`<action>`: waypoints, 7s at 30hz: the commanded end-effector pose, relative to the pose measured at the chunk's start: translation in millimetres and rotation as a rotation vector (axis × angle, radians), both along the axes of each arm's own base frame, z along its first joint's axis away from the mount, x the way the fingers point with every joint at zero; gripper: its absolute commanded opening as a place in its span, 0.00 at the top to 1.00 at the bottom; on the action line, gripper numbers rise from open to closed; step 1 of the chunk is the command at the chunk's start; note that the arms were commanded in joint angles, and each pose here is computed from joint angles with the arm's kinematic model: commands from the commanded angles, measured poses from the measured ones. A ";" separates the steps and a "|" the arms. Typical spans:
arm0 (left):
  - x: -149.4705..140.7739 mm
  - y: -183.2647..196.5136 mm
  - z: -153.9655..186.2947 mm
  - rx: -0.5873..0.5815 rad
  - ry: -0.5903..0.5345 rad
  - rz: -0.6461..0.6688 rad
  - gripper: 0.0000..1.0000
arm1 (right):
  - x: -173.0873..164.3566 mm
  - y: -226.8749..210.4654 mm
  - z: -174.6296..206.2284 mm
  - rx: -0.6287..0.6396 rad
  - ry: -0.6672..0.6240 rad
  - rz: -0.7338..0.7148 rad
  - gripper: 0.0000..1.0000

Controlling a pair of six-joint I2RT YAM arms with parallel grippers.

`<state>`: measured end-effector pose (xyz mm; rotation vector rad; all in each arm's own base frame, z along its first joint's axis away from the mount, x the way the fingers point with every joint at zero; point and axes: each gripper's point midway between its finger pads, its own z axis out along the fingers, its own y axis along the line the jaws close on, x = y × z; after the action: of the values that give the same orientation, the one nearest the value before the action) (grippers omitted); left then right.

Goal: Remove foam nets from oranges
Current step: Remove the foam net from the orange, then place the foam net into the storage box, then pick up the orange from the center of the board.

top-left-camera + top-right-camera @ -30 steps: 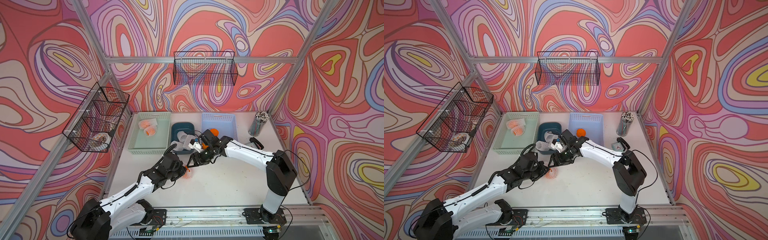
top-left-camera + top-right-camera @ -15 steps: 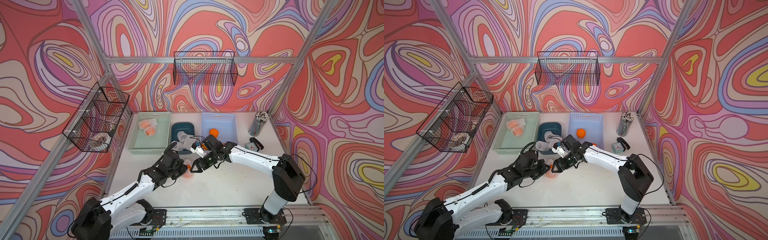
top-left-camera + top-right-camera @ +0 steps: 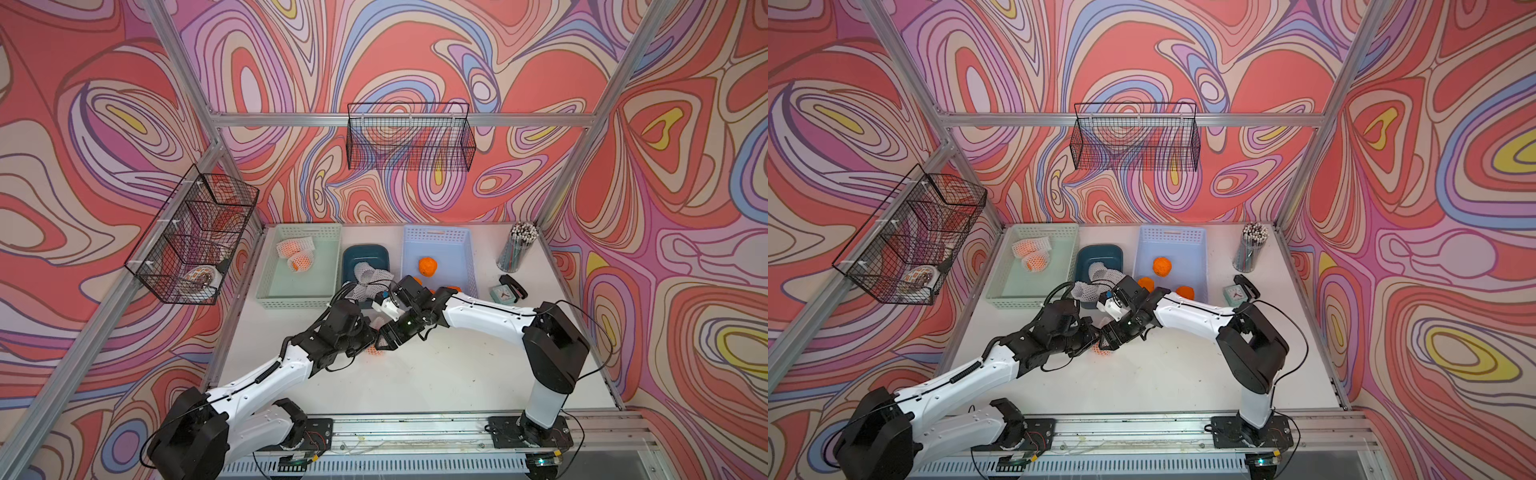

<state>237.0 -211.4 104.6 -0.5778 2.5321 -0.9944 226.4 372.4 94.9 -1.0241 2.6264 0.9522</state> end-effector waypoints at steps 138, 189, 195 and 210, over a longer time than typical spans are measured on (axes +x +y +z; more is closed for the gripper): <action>-40.6 112.2 73.5 0.263 -0.297 0.134 0.08 | 19.3 -7.0 68.1 0.002 0.154 -0.161 0.09; -85.2 191.1 153.2 0.506 -0.432 0.221 0.07 | 26.4 32.0 -36.1 -0.170 0.156 -0.059 0.36; -73.1 183.2 153.2 0.573 -0.407 0.166 0.07 | 20.8 25.2 -8.9 -0.153 0.141 -0.057 0.38; -7.6 125.9 166.5 0.673 -0.315 -0.044 0.06 | 21.8 -25.9 72.4 -0.166 0.051 -0.217 0.39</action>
<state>219.1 -75.5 261.0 -0.1999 2.3869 -0.1481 241.7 367.7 164.2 -0.8342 2.7877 0.8247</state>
